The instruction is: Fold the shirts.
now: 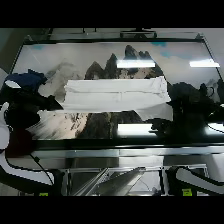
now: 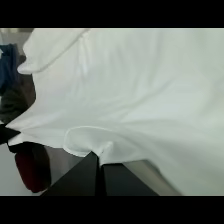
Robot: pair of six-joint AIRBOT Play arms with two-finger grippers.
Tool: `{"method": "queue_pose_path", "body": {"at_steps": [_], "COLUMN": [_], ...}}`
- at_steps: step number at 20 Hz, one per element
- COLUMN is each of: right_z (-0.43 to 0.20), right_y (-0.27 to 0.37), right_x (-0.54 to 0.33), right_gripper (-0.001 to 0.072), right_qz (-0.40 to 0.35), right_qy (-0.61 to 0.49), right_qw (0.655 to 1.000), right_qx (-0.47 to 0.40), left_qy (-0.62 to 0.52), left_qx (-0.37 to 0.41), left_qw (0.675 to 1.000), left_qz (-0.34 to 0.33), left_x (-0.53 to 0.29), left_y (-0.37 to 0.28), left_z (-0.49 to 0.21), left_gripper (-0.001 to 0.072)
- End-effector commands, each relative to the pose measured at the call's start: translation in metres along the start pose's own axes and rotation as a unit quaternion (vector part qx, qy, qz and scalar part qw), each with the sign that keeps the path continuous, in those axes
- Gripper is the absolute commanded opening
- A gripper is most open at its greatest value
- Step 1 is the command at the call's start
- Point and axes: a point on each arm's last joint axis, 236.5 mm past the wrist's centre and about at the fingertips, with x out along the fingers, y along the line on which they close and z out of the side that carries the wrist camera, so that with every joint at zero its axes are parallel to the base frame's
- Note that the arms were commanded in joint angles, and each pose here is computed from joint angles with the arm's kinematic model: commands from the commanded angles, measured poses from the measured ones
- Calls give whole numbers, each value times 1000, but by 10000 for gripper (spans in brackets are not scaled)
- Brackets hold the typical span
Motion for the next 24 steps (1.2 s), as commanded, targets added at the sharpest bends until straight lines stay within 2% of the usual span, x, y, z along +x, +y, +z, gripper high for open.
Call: {"method": "queue_pose_path", "body": {"at_steps": [1, 6, 11, 14, 16, 17, 18, 19, 20, 21, 22, 24], "right_z": [54, 117, 147, 154, 155, 157, 160, 164, 170, 177, 183, 185], "right_y": [30, 17, -38, -54, -55, -58, -60, -61, -61, -65, -73, -93], "right_x": [26, 80, 124, 131, 131, 130, 128, 123, 116, 107, 96, 79], "right_gripper": [23, 24, 25, 34, 185, 187, 199, 357, 487, 545, 689, 719], "right_qz": [18, 23, 0, -14, -17, -22, -30, -41, -54, -76, -108, -163], "right_qy": [-35, -37, -37, -45, -46, -49, -50, -47, -44, -41, -36, -17], "right_qw": [998, 998, 996, 990, 986, 985, 983, 980, 978, 976, 974, 971], "right_qx": [-40, -54, -83, -132, -162, -166, -173, -187, -198, -200, -197, -175], "left_qy": [-32, -40, -70, -95, -99, -98, -95, -95, -97, -103, -112, -145], "left_qx": [32, 49, 42, 51, 44, 39, 36, 36, 36, 36, 40, 49], "left_qw": [999, 997, 996, 994, 994, 994, 994, 995, 994, 994, 992, 987], "left_qz": [25, 33, 38, 25, 27, 27, 26, 26, 27, 28, 33, 44], "left_x": [-5, 13, 28, 30, 35, 38, 41, 41, 39, 34, 25, -1], "left_y": [-7, 7, 36, 37, 44, 46, 48, 48, 48, 49, 47, 46], "left_z": [41, 91, 138, 161, 163, 161, 160, 159, 160, 161, 164, 176], "left_gripper": [20, 19, 17, 17, 17, 19, 92, 314, 333, 333, 333, 333]}}
